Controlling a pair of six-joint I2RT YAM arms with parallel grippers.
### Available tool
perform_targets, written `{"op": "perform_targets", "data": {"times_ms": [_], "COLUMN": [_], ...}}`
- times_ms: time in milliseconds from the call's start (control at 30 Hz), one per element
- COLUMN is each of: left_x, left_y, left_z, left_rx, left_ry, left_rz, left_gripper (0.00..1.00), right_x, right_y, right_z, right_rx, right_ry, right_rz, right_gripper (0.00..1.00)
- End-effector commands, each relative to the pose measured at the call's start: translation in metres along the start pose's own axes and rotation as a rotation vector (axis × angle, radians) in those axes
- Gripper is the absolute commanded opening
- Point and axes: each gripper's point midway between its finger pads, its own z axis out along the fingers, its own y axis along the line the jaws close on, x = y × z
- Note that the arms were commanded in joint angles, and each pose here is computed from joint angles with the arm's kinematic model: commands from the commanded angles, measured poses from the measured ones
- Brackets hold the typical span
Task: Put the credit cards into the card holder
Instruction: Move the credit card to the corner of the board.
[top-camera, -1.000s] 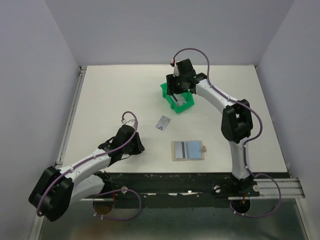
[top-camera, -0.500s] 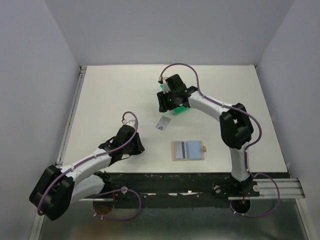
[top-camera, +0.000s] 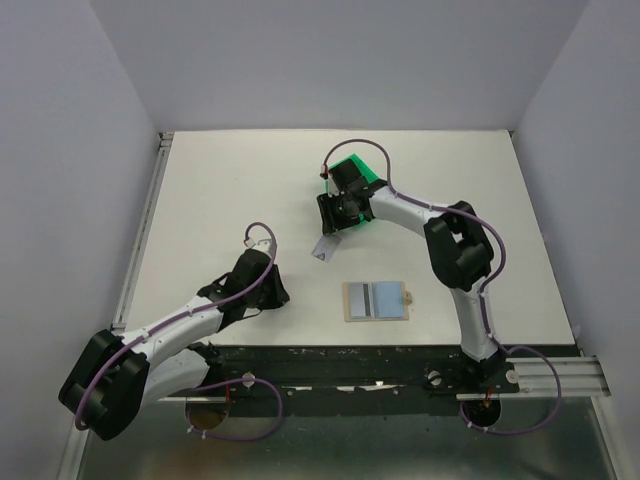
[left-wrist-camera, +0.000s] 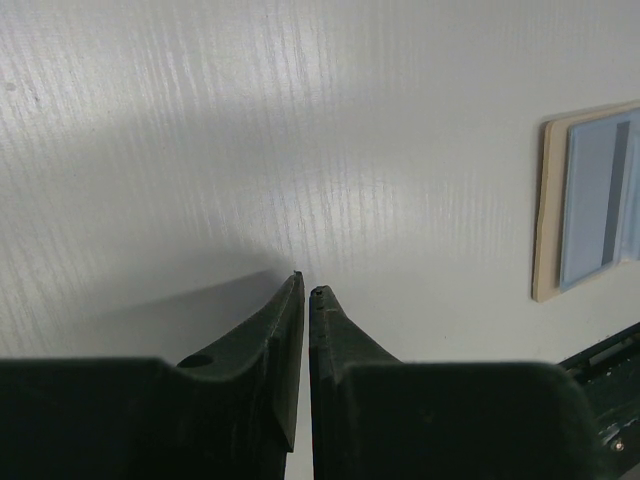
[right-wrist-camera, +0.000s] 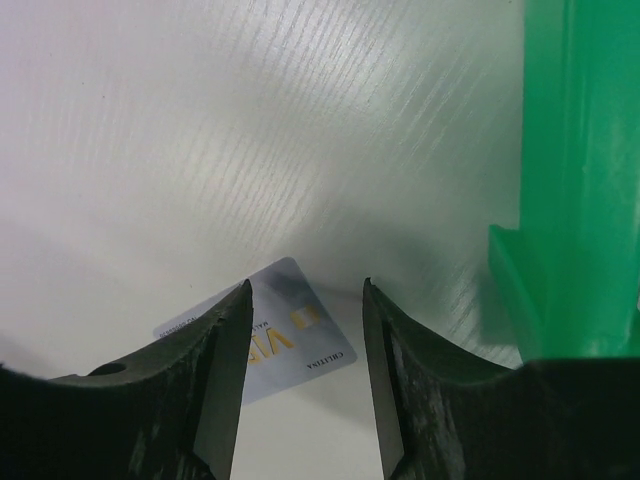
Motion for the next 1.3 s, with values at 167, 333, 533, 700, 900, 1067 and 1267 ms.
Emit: {"op": "perform_targets", "data": {"times_ms": [167, 333, 533, 700, 900, 1067, 1267], "left_x": [-0.009, -0.011, -0.011, -0.009, -0.008, -0.008, -0.012], "left_y": [-0.009, -0.01, -0.011, -0.01, -0.008, -0.009, -0.007], "left_z": [-0.003, -0.002, -0.002, -0.002, -0.002, -0.002, -0.004], "left_rx": [0.03, 0.034, 0.036, 0.034, 0.033, 0.034, 0.02], "left_ry": [-0.014, -0.018, -0.015, -0.014, -0.015, -0.014, -0.032], "left_rz": [0.015, 0.015, 0.015, 0.015, 0.008, 0.008, 0.004], "left_gripper": [0.22, 0.22, 0.22, 0.22, 0.22, 0.22, 0.22], "right_x": [0.0, 0.0, 0.01, 0.022, 0.032, 0.039, 0.052], "right_y": [-0.006, 0.0, 0.01, 0.015, 0.02, 0.029, 0.049], "right_z": [0.002, -0.002, 0.003, 0.004, 0.001, -0.002, -0.001], "right_rx": [0.042, 0.008, -0.049, -0.086, -0.112, -0.125, -0.141], "right_ry": [0.021, 0.024, 0.059, 0.092, 0.12, 0.145, 0.191], "right_rz": [0.046, 0.039, 0.053, 0.063, 0.062, 0.037, -0.04], "right_gripper": [0.59, 0.56, 0.5, 0.49, 0.5, 0.5, 0.5]}}
